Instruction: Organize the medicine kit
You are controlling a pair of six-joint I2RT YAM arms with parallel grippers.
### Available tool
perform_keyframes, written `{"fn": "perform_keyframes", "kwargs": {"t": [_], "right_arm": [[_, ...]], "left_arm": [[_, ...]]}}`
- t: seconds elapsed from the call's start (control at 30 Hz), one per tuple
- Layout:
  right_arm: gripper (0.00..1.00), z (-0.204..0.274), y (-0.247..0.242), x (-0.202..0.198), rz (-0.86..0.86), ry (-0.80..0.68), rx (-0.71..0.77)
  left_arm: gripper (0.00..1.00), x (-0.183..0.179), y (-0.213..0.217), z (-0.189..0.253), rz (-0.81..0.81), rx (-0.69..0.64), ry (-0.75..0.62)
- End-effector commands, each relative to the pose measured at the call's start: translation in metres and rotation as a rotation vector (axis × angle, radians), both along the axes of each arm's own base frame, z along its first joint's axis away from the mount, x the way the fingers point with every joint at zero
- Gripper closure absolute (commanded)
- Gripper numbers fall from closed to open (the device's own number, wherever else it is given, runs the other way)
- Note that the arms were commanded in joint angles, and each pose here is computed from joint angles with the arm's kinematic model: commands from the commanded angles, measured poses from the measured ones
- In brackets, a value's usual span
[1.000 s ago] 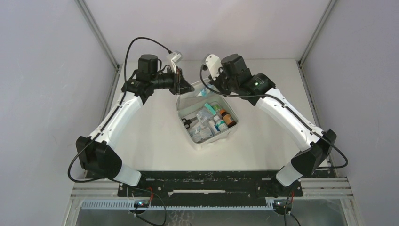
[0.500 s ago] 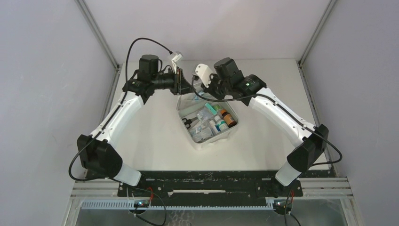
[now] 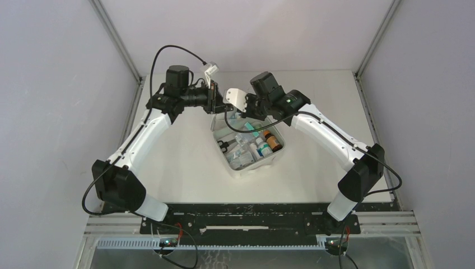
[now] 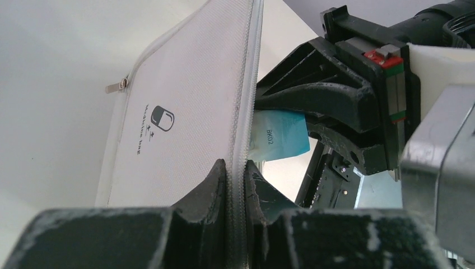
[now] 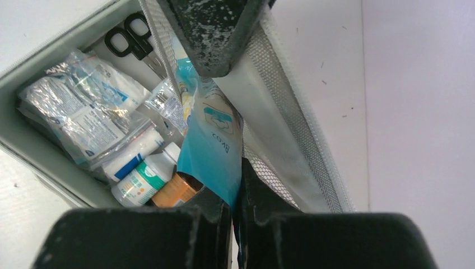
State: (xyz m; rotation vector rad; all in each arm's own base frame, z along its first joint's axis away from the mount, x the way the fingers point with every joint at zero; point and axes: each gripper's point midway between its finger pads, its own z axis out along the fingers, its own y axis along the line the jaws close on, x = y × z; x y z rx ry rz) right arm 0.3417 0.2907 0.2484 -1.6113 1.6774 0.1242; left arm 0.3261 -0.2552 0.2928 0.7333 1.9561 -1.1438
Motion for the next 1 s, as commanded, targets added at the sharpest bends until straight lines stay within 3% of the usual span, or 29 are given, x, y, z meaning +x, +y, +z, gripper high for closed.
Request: {"fn": "perform_keyframes", "kwargs": {"t": [0.0,0.3,0.7,0.97], "right_arm": [[1.0,0.028,-0.011,0.002,0.056,-0.126,-0.053],[1.0,0.028,-0.023,0.009,0.065,-0.166,-0.151],[1.0,-0.002,-0.003,0.015,0.19,-0.137,-0.235],[0.92,-0.015,0.002,0.023,0.175,-0.128,-0.265]], "left_arm": [[1.0,-0.013,-0.01,0.014,-0.087,-0.057,-0.027],[1.0,-0.013,-0.01,0.011,-0.096,-0.056,-0.022],[1.0,-0.015,-0.012,0.012,-0.115,-0.064,-0.022],[1.0,-0.017,-0.013,0.012,-0.121,-0.064,-0.025]]}}
